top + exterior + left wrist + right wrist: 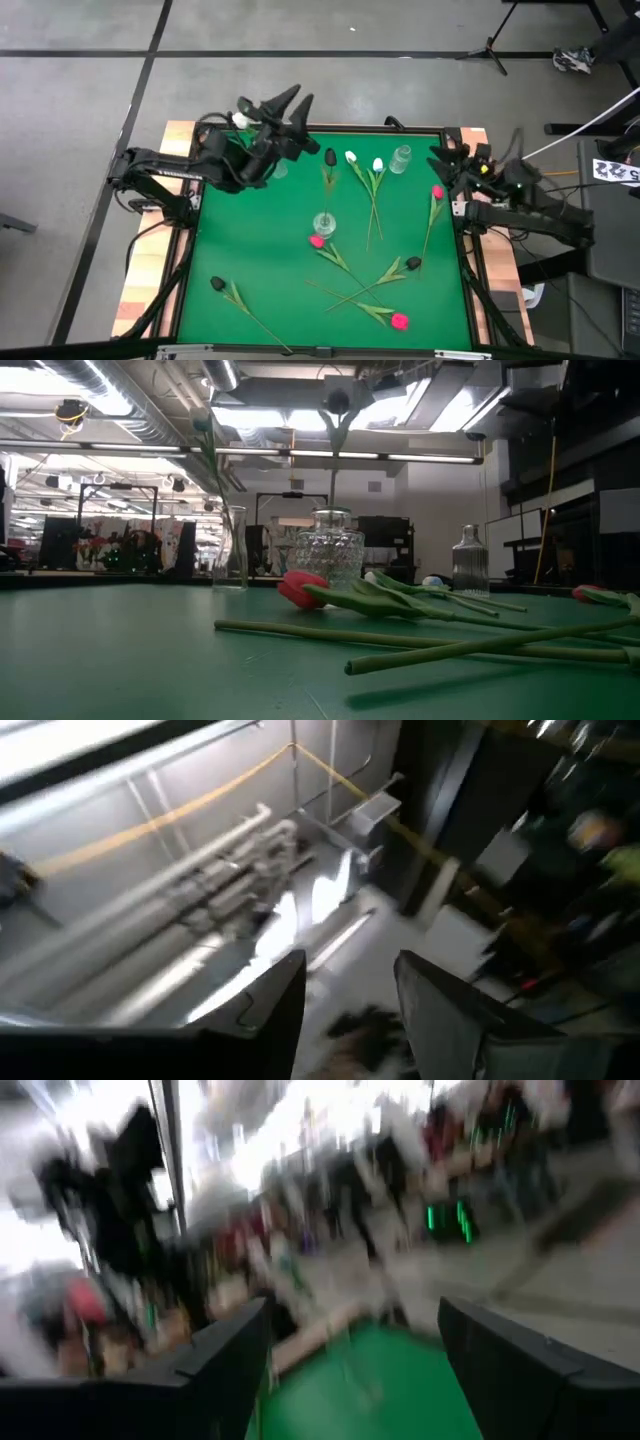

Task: Sort flowers into vase by color
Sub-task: Put the right black tulip into the bottom transparent vase

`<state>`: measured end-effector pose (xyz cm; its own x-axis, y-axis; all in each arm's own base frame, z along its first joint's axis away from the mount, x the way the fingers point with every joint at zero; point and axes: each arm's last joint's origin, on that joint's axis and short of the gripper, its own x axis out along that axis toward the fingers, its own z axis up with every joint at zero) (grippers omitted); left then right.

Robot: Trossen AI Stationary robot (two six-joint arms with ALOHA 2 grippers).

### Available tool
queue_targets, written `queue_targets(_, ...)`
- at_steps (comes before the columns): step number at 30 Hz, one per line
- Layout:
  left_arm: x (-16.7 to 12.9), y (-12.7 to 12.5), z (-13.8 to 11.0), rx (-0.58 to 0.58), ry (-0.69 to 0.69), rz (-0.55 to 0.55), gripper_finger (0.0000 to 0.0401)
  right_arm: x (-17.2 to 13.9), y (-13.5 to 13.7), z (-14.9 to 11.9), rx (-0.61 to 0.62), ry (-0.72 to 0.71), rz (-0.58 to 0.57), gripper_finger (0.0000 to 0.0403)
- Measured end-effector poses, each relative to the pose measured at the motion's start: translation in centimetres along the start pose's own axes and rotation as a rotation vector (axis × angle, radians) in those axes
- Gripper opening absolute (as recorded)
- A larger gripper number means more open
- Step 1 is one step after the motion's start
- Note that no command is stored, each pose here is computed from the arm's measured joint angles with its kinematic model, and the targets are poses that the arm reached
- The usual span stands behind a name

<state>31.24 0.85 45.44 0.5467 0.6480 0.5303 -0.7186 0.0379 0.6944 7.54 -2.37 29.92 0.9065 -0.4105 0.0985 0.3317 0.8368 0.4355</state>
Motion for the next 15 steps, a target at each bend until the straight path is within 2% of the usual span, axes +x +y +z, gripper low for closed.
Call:
queue_targets(3,0.5,1.1,1.2,-0.156,0.005,-0.109,0.0153,1.2,1.1,1.2,-0.062,0.216,-0.012,0.0289)
queue_targets(8,0.4,2.5,2.6,-0.386,0.08,-0.34,0.0153,4.5,2.6,1.8,-0.156,0.52,0.064,0.0289)
queue_targets(12,-0.6,4.0,3.6,-0.516,0.12,-0.508,0.0153,7.5,3.2,0.6,-0.202,0.706,0.197,0.0289)
queue_targets(15,-1.5,6.4,4.4,-0.63,0.114,-0.56,0.0153,9.6,3.3,-1.5,-0.184,0.844,0.29,0.0289)
